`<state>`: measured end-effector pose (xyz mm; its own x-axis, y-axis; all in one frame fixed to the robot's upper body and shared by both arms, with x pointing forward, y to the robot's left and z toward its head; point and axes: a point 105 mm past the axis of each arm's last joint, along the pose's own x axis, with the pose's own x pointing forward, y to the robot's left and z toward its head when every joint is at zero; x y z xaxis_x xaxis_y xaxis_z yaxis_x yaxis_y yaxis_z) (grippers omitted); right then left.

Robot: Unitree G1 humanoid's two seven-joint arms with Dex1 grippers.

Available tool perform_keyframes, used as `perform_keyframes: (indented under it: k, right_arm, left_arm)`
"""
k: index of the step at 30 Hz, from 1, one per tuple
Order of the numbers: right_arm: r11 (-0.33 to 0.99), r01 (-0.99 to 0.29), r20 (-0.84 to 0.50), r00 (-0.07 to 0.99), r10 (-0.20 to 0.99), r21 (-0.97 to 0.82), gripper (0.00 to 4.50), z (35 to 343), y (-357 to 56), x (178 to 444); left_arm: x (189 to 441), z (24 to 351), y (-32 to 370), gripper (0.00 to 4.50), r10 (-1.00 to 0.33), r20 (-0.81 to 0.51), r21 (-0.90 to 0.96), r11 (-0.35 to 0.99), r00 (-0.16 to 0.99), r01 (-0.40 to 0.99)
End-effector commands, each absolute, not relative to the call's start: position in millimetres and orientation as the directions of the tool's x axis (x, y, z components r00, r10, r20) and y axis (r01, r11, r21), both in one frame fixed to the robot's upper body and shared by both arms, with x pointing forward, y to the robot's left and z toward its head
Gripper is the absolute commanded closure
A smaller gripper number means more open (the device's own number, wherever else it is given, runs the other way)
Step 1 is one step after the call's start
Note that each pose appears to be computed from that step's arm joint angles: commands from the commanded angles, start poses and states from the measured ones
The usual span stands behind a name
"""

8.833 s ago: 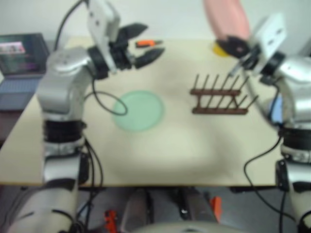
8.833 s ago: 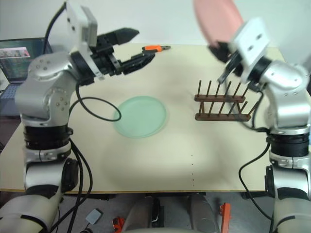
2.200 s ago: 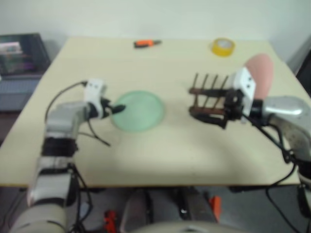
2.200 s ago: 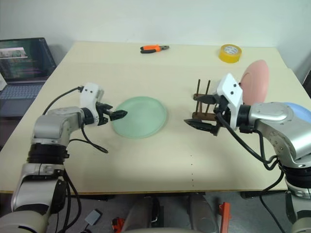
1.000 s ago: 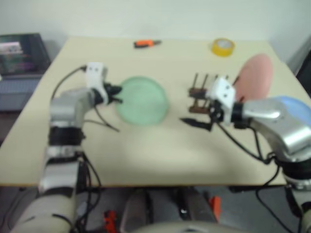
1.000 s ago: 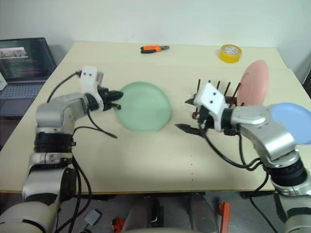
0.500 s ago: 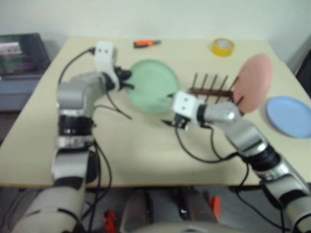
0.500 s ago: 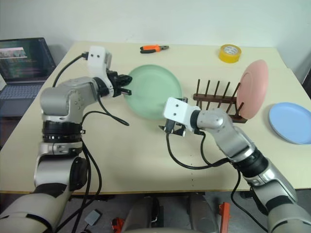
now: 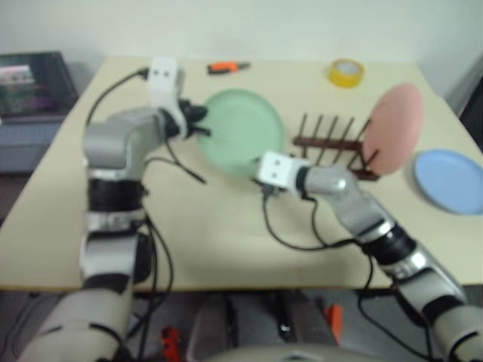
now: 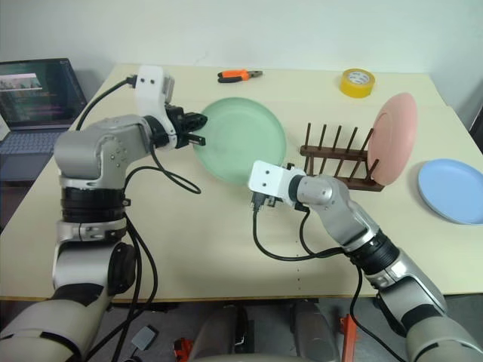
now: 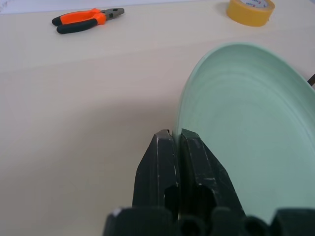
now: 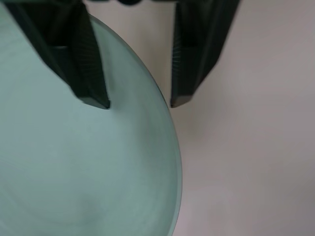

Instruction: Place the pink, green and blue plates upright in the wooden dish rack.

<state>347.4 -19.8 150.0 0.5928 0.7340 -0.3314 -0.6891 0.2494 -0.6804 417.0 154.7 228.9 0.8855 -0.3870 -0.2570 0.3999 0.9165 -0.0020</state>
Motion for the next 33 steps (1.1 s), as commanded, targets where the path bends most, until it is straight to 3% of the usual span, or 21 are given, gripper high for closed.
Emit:
perform_keyframes:
  k: [1, 3, 17, 18, 29, 33]
  right_arm:
    - [0.263, -0.657, -0.283, 0.603, 0.746, -0.707, 3.86, 163, -20, 348]
    - [0.262, -0.658, -0.284, 0.603, 0.746, -0.706, 4.48, 162, -20, 348]
    - [0.291, -0.635, -0.212, 0.595, 0.776, -0.716, 4.48, 173, -18, 346]
    - [0.296, -0.628, -0.195, 0.593, 0.782, -0.72, 4.5, 176, -17, 345]
    - [0.315, -0.596, -0.129, 0.583, 0.802, -0.739, 4.5, 186, -18, 345]
    - [0.321, -0.598, -0.113, 0.574, 0.811, -0.734, 4.5, 188, -16, 343]
  left_arm:
    - [414, 255, 152, 4.5, -0.406, -0.175, 0.022, 0.909, 0.897, 0.416]
    - [414, 255, 150, 4.5, -0.41, -0.174, 0.021, 0.908, 0.896, 0.419]
    - [416, 252, 146, 4.5, -0.433, -0.189, 0.053, 0.892, 0.882, 0.449]
    - [416, 252, 147, 3.99, -0.431, -0.189, 0.053, 0.892, 0.882, 0.448]
    - [419, 255, 161, 0.2, -0.397, -0.183, 0.082, 0.906, 0.9, 0.416]
    - [416, 263, 161, 0.08, -0.421, -0.154, 0.11, 0.892, 0.894, 0.439]
